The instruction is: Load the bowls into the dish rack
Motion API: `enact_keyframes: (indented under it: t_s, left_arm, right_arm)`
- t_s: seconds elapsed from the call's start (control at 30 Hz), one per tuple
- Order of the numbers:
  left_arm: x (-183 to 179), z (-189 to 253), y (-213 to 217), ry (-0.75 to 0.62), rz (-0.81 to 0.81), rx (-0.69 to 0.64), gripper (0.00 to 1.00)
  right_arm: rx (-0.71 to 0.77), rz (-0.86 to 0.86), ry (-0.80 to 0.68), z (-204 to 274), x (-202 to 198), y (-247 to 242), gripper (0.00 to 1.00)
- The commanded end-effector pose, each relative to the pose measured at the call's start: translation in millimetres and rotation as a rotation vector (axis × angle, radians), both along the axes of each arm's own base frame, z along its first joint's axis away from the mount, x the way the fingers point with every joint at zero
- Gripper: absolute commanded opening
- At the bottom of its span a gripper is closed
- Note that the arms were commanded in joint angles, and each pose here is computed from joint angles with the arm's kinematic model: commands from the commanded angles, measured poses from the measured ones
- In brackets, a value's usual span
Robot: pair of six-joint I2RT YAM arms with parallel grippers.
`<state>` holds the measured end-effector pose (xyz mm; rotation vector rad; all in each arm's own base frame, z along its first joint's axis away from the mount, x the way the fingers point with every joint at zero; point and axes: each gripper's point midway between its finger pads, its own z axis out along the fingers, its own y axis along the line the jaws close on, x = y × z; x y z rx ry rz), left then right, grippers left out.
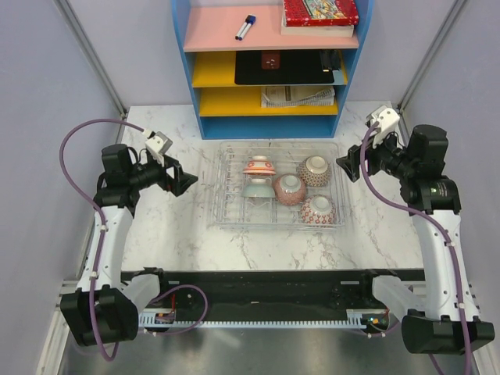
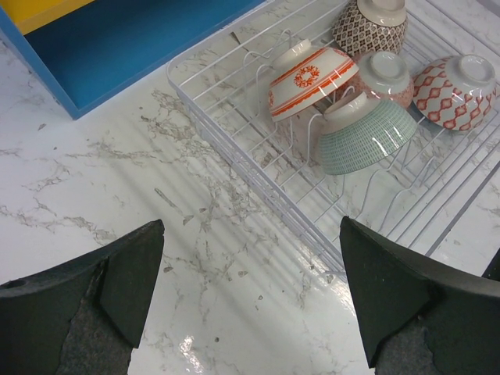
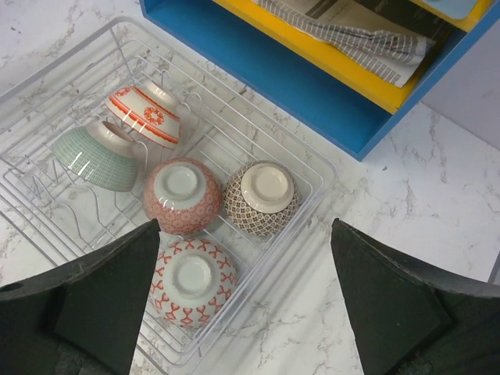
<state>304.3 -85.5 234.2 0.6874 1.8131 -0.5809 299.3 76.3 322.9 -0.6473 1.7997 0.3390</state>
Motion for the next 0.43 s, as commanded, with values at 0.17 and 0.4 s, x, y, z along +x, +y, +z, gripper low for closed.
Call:
enact_keyframes:
  t_s: [0.17, 0.4]
  left_arm:
    - [1.6, 4.3, -2.3, -0.033, -0.031, -0.019, 1.0]
    - [3.3, 2.8, -2.2, -0.03, -0.033, -0.02, 1.0]
  right_arm:
    - [0.027, 0.017, -0.097, 24.5, -16.3, 5.1, 0.97]
    - [0.035, -0.007, -0.102, 25.4, -11.3, 2.7, 0.97]
